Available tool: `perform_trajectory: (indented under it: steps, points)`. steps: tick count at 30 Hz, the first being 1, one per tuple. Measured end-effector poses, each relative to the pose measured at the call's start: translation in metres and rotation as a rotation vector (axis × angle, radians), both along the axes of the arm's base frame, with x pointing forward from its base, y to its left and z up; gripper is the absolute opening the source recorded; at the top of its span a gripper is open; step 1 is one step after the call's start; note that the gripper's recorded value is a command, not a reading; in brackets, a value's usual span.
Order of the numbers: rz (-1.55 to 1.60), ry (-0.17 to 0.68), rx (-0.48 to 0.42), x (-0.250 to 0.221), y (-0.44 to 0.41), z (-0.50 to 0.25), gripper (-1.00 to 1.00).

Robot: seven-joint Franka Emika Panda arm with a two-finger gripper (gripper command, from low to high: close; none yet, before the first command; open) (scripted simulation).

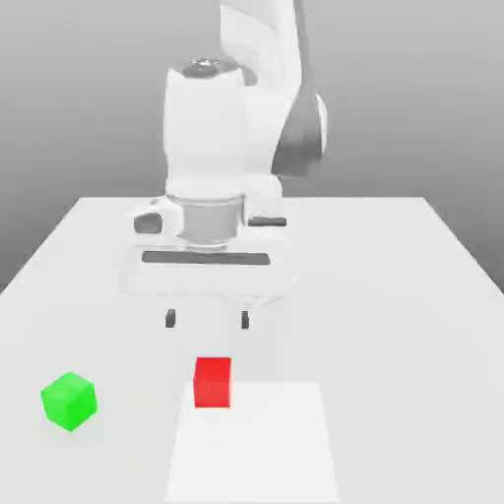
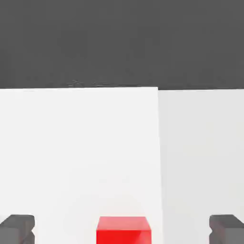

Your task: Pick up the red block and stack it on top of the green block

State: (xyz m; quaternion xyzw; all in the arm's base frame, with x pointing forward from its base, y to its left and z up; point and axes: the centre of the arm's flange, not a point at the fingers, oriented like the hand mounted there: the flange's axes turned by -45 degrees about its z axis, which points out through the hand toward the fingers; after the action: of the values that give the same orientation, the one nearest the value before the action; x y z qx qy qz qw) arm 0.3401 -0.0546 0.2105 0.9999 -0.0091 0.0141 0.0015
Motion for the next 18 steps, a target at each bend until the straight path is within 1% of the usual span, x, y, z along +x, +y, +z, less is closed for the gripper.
perform_trajectory:
  steps: [2,5,6,13,18]
  points:
    - [-0.001,0.021,0.003,-0.006,-0.001,-0.027,0.00]
    - [0.000,0.027,0.003,-0.010,-0.001,-0.054,0.00]
    - [0.000,0.028,0.003,-0.010,-0.001,-0.062,-1.00]
    - [0.000,0.028,0.003,-0.011,-0.001,-0.064,-1.00]
    - [-0.001,0.028,0.003,-0.009,-0.001,-0.029,-1.00]
